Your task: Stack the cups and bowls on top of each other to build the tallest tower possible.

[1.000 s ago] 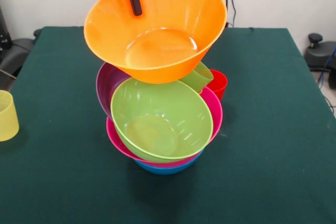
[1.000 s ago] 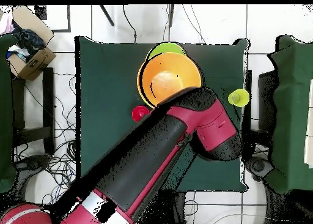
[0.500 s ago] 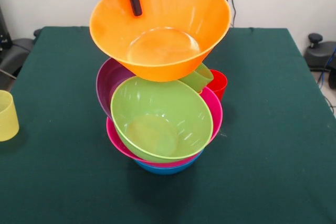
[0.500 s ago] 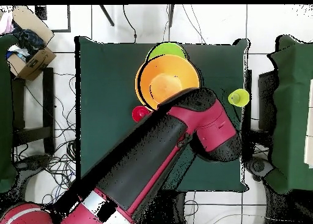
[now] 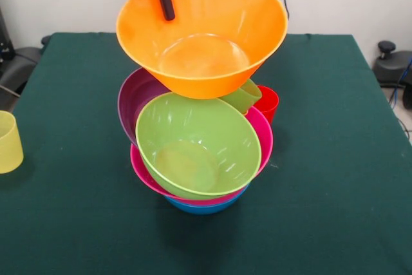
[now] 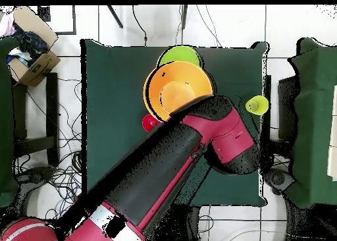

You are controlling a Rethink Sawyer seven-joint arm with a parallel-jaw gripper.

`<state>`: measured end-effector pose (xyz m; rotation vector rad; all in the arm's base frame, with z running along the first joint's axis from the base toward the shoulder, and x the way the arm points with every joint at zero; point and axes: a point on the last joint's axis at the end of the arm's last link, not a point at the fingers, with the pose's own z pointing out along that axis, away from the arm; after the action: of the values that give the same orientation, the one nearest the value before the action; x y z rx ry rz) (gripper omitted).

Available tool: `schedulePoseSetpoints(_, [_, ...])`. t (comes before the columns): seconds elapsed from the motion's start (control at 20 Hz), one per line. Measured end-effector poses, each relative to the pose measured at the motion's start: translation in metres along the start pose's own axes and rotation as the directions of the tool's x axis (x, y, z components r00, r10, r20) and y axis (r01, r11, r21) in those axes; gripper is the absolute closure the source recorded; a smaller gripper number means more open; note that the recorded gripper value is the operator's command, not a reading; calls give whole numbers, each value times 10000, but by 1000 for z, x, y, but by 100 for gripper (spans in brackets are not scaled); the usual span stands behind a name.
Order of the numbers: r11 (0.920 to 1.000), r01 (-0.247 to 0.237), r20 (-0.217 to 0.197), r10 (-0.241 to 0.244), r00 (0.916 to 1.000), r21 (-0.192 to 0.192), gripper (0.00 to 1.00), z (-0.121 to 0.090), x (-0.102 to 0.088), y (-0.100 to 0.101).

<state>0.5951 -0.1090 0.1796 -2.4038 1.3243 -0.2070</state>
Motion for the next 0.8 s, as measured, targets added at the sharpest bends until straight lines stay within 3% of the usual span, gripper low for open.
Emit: schedulePoseSetpoints(0.8, [9988,484,76,-484,9988,97,100,6,7,9])
